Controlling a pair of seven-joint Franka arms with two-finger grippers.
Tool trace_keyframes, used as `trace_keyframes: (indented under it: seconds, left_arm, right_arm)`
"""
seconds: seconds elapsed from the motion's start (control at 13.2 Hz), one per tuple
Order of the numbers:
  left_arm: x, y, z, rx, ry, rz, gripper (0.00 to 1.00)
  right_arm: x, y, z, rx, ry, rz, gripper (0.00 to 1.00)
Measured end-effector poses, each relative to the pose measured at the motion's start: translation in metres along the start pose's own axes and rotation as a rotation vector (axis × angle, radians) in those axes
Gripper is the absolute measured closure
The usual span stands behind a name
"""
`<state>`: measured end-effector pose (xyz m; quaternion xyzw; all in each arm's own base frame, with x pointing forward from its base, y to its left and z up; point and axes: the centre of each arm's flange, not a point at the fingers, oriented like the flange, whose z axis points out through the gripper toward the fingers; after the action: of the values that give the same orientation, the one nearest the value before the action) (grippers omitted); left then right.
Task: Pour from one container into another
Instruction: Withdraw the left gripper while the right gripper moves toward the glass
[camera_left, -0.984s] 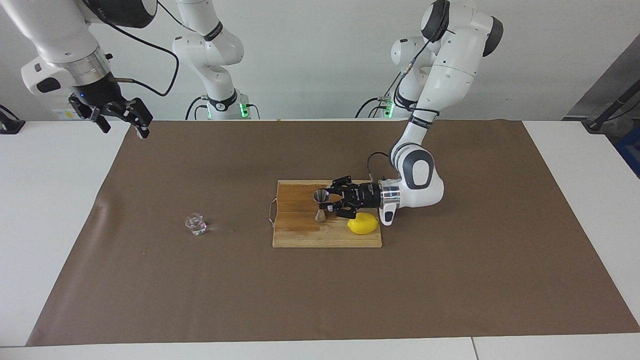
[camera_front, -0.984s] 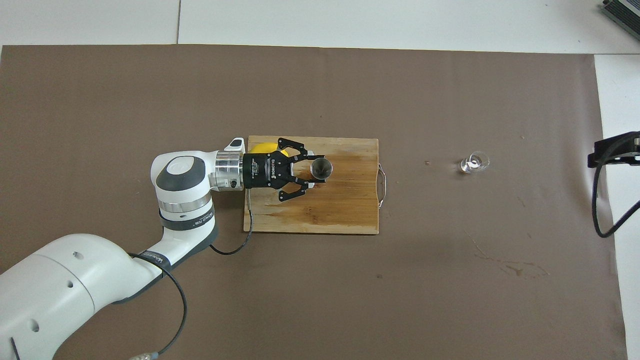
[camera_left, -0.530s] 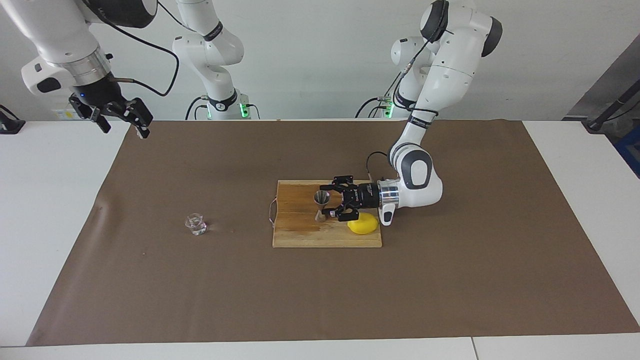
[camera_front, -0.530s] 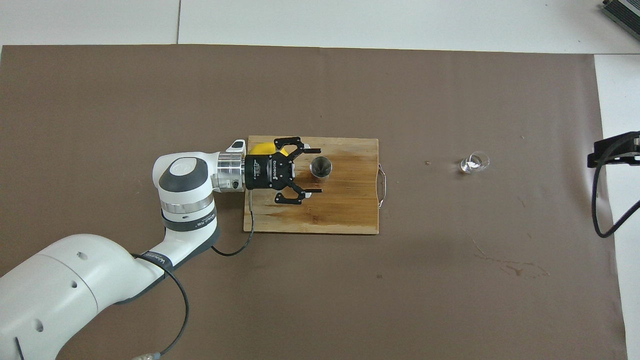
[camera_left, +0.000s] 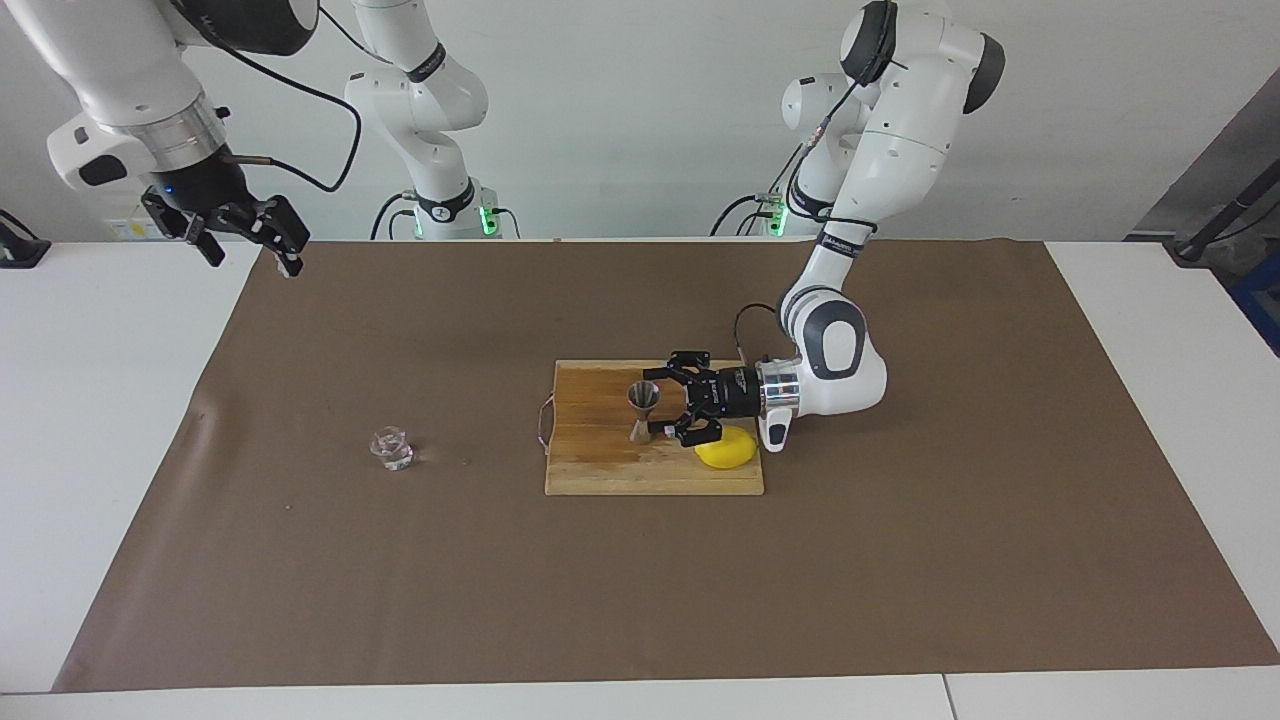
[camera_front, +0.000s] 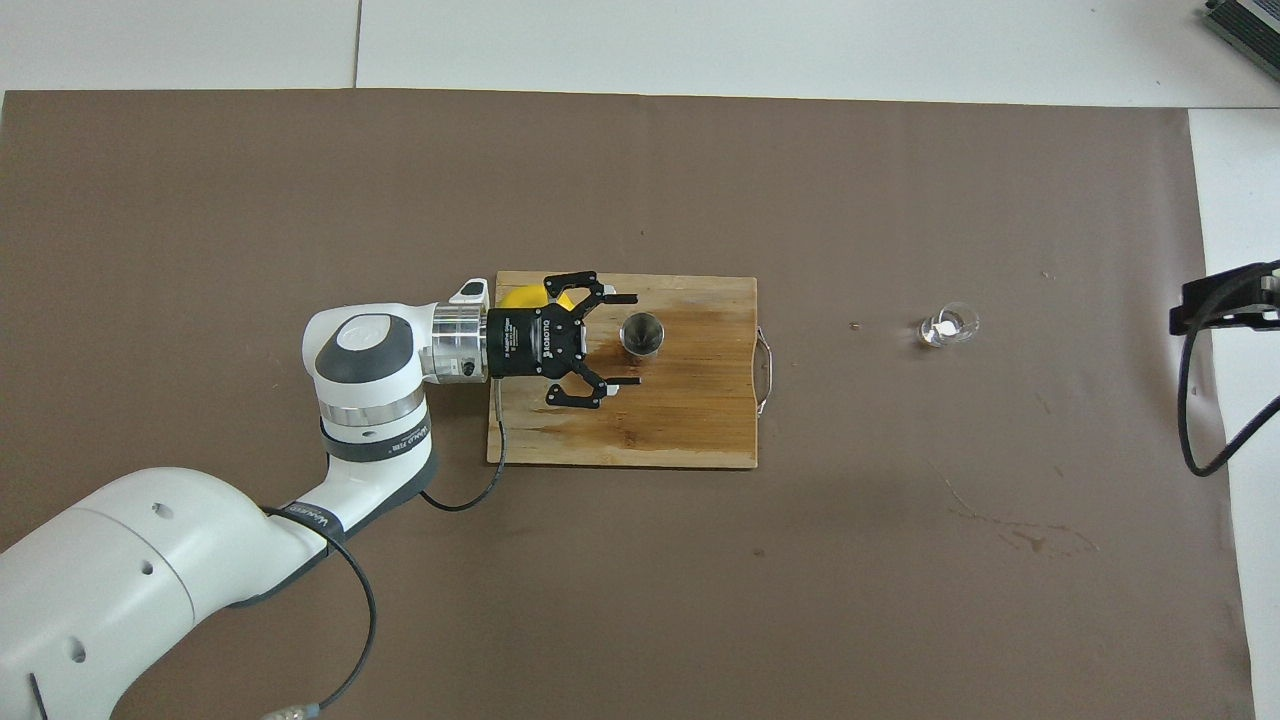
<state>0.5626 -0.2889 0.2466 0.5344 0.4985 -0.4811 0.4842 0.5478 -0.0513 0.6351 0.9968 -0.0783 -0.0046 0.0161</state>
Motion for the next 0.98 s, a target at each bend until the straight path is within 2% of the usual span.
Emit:
trace_keyframes:
  seconds: [0.61,0.76,0.98]
  left_arm:
    - [-0.018,0.02,-0.045,-0.011,-0.011,0.015,0.0]
    - [-0.025,0.025,-0.066,0.011,0.014,0.028,0.0]
    - [-0.044,0.041,-0.134,0.062,0.103,0.098,0.0]
  right_arm:
    - [-0.001,-0.012,-0.001,0.008,0.001,-0.054,0.0]
    - [0.0,-0.011,0.0,0.011,0.001,-0.098,0.0]
    - [0.002,-0.012,0.001,0.013,0.006,-0.163,0.0]
